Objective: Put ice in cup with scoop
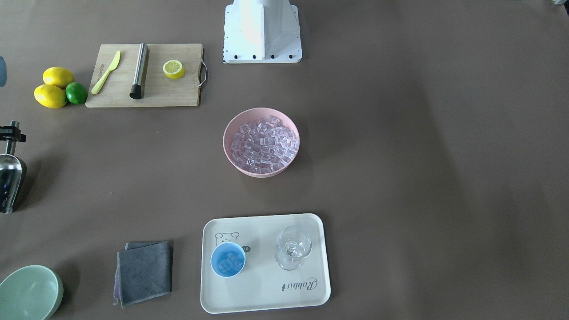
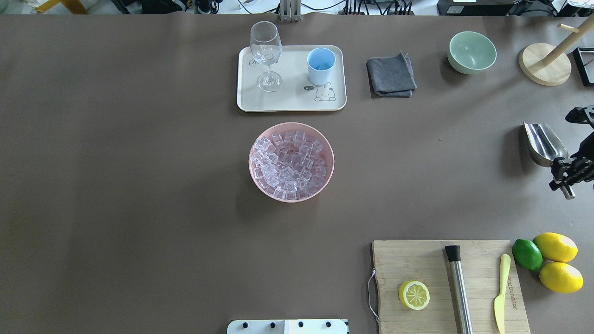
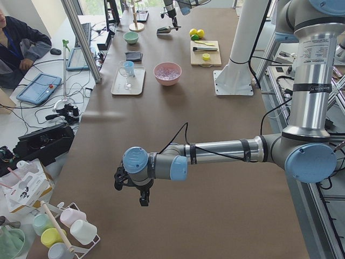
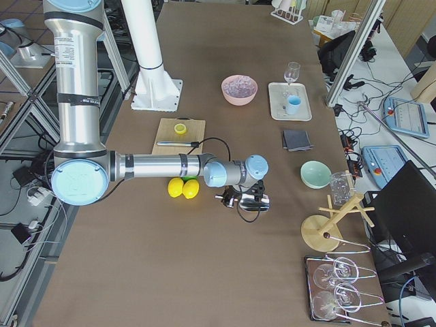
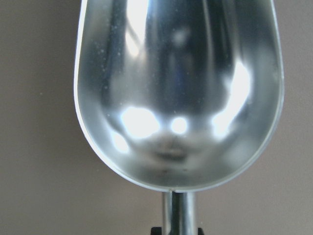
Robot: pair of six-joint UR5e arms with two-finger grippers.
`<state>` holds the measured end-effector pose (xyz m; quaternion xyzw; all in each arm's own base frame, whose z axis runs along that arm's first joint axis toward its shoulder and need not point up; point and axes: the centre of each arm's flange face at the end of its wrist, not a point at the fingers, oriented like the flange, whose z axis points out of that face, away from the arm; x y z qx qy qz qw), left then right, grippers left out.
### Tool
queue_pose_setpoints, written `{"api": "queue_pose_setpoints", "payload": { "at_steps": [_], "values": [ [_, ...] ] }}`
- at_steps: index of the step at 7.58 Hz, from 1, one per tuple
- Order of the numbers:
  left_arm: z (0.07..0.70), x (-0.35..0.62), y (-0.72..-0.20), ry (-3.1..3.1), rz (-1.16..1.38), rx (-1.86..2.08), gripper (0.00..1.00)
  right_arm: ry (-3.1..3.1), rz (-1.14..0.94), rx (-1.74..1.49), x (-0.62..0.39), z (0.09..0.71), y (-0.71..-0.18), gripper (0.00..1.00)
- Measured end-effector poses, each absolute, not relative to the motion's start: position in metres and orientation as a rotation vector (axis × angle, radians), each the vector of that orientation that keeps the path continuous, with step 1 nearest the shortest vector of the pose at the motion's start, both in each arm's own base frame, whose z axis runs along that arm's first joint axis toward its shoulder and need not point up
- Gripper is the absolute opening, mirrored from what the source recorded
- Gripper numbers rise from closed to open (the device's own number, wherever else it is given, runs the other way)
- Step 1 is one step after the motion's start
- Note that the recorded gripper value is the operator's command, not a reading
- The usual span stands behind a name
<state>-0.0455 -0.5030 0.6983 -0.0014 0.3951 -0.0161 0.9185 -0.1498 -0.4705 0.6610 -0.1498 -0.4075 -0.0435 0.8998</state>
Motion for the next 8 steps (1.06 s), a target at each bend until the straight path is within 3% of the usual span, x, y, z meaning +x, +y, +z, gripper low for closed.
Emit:
{"api": "queue_pose_setpoints", "payload": {
  "at_steps": [5,8],
  "values": [
    [0.697,-0.046,-0.504,0.812,-0.033,-0.001,1.00,-0.875,-0.098,-0.191,-0.130,0.624,-0.482,1.00],
    [0.696,-0.046,-0.505,0.811,-0.032,0.001,1.00,-0.804,0.072,0.017,-0.009,0.556,-0.495,1.00]
  ]
}}
